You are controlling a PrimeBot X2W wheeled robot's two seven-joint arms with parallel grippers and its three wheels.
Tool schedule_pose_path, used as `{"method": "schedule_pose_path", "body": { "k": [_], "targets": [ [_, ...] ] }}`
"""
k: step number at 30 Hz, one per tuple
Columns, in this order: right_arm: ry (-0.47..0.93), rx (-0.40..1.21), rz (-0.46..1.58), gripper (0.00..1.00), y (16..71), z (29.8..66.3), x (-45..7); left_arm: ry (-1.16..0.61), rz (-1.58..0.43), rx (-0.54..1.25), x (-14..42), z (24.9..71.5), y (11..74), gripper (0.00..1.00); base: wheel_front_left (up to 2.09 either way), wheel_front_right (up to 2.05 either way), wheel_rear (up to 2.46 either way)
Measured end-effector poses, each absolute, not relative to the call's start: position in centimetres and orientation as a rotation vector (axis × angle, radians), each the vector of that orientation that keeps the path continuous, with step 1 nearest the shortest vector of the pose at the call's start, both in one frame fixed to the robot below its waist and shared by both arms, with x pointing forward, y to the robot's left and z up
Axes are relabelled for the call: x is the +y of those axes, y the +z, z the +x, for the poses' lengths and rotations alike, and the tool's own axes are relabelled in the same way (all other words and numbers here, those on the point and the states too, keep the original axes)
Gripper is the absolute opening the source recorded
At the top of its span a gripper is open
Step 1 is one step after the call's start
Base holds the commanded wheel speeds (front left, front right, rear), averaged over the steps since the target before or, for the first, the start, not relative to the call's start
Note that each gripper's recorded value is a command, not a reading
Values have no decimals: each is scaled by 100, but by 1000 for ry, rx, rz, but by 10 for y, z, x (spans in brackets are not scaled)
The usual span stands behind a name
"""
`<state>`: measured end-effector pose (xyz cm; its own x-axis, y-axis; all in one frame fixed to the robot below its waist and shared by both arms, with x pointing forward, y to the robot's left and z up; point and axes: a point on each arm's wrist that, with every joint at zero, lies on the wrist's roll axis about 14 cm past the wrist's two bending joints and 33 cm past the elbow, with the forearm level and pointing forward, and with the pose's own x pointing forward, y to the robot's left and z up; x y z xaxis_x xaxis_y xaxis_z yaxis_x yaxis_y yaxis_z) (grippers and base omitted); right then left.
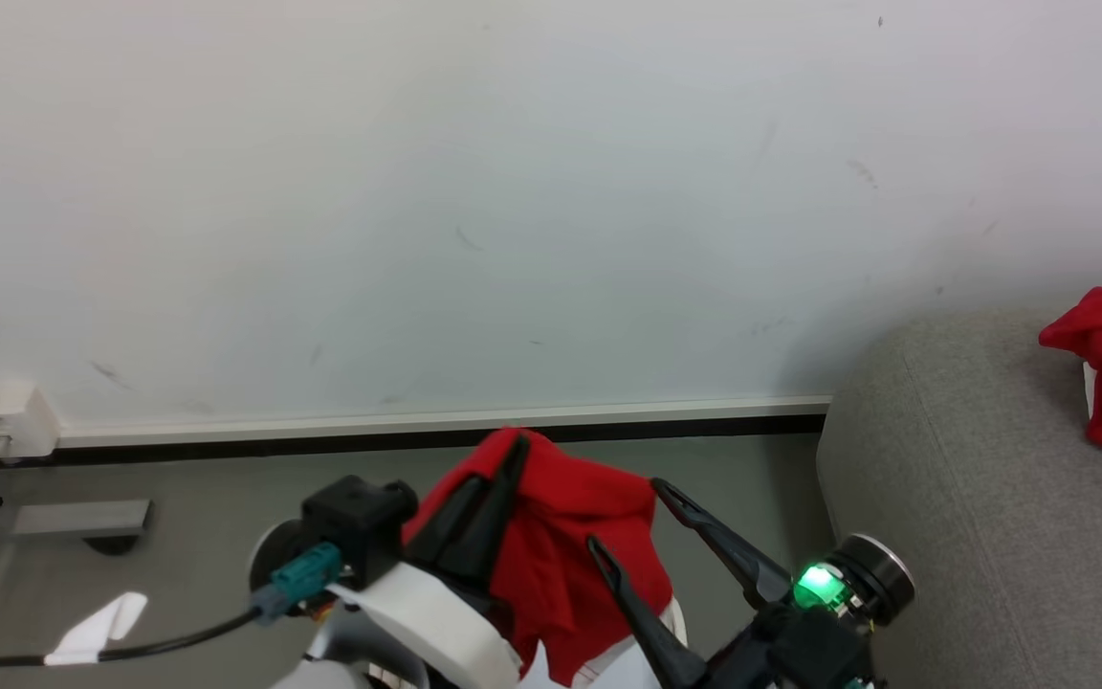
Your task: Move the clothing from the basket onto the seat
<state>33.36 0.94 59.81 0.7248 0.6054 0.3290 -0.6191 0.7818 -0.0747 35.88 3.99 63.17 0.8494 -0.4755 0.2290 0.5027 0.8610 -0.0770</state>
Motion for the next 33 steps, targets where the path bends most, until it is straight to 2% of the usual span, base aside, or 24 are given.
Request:
{"method": "schedule_pose_path", "body": {
  "k": [4,11,12,13,14,16,17,18,19,25,33],
  "targets": [
    [715,-353,9,100,600,336,19,-583,-146,-190,20,347,630,0,0,0,0],
    [749,-262,4,100,576,343,28,-703,-170,-171,-13,326,630,0,0,0,0],
    [750,-251,8,72,573,344,28,-711,-172,-167,-15,324,629,0,0,0,0],
    [749,-236,16,17,570,345,28,-718,-172,-165,-17,322,628,0,0,0,0],
    [747,-217,30,0,565,346,29,-717,-171,-161,-17,322,626,0,0,0,0],
    [747,-194,55,0,561,346,29,-709,-168,-156,-16,323,624,0,0,0,0],
    [744,-191,66,0,561,347,29,-706,-166,-154,-15,324,623,9,0,0,0],
    [737,-188,74,0,561,349,28,-698,-164,-155,-13,325,622,42,0,0,0],
    [727,-185,82,0,561,351,26,-691,-163,-156,-11,326,620,99,0,0,0],
    [635,-188,110,0,564,368,0,-665,-146,-145,-8,335,605,100,0,0,0],
    [449,-232,104,0,576,389,-62,-731,-172,-104,-35,336,582,100,0,0,0]
  ]
}}
